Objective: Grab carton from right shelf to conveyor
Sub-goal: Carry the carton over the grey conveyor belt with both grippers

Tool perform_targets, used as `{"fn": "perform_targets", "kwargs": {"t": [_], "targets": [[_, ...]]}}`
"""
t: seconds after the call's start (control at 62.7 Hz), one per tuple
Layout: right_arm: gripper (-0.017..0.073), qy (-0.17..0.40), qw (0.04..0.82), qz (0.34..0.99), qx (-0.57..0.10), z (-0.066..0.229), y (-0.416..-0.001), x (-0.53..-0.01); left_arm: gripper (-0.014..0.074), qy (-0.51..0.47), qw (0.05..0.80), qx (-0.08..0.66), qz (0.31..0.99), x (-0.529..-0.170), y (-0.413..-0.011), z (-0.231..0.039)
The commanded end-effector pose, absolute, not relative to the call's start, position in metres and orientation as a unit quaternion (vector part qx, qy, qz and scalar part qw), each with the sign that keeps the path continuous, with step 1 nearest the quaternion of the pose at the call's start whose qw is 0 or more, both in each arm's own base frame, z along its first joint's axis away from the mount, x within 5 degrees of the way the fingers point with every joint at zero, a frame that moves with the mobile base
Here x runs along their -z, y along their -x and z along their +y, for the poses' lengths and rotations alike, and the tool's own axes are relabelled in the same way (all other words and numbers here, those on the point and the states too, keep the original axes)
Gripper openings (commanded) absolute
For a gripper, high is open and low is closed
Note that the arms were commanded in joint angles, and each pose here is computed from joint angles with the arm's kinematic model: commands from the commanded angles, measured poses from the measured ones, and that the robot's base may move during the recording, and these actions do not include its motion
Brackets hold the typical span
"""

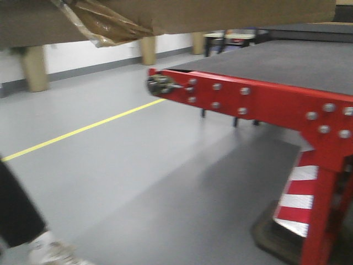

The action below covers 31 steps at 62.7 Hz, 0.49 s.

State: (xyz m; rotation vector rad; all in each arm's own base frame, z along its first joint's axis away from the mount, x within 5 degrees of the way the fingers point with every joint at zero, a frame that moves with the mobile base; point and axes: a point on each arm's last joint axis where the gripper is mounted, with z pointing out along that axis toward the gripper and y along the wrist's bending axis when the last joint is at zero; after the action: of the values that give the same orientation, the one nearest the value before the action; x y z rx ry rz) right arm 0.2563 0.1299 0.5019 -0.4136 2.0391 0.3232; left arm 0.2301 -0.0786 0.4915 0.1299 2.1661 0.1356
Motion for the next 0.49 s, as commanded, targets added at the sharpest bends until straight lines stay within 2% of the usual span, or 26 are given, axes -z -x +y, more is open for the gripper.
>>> {"fn": "perform_targets", "kwargs": {"t": [0.0, 0.479], "targets": [[-0.0069, 0.167, 0.533, 0.817, -0.148, 0.1282, -0.2513, -0.5153, -0.0018, -0.054, 0.480, -0.097, 0.870, -0.4974, -0.2282, -0.0708], [-0.0069, 0.166, 0.534, 0.816, -0.148, 0.1283, -0.2515, -0.5156, -0.0018, -0.052, 0.485, -0.114, 0.865, -0.4990, -0.2287, -0.0680]]}}
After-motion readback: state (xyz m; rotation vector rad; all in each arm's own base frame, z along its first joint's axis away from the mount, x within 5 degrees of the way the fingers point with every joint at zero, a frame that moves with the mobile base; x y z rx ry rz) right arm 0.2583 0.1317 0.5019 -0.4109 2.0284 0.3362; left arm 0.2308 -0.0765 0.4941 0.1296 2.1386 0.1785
